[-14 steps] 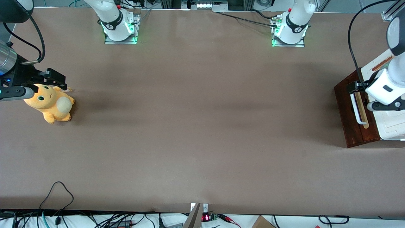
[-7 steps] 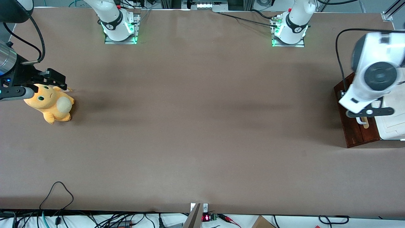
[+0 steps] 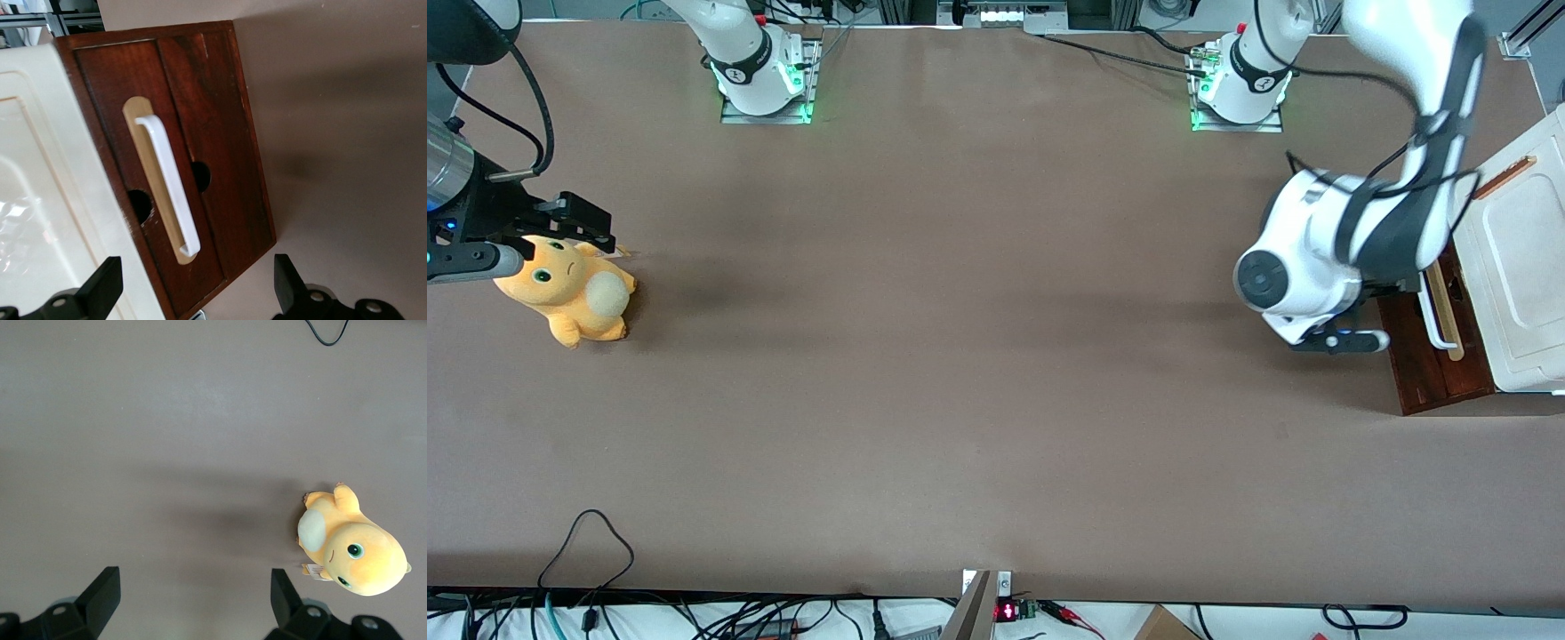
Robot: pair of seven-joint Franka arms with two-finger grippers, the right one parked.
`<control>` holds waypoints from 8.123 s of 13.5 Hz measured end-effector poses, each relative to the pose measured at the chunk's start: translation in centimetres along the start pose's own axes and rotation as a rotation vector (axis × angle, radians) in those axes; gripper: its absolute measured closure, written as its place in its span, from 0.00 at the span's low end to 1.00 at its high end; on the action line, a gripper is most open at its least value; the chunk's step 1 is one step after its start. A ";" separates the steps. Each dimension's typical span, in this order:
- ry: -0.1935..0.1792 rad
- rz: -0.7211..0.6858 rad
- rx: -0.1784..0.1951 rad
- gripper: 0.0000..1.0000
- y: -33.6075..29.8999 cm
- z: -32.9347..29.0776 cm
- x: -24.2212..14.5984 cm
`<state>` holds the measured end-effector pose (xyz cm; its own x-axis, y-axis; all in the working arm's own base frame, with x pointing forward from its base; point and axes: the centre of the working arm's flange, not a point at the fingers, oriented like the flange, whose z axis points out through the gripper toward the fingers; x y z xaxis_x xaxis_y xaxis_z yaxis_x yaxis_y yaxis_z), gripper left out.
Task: Open lower drawer with left arm only
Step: 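Lower the open left gripper toward the white drawer handle, then align the left gripper fingers around the white bar handle, then close the left gripper on the white bar handle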
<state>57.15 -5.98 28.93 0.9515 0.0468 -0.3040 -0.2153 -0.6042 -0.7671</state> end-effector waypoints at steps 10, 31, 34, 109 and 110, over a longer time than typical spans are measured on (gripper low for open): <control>-0.012 0.106 0.264 0.00 2.4 5.4 -0.3; -0.021 -0.025 0.521 0.00 7.7 11.1 0.1; -0.024 -0.027 0.523 0.00 7.6 11.3 0.1; -0.014 -0.095 0.593 0.73 4.8 16.0 2.1; -0.013 -0.093 0.592 0.73 4.9 16.0 2.1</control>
<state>54.56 3.90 15.54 0.9703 0.0903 -0.2244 -0.2205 -0.0516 -0.9740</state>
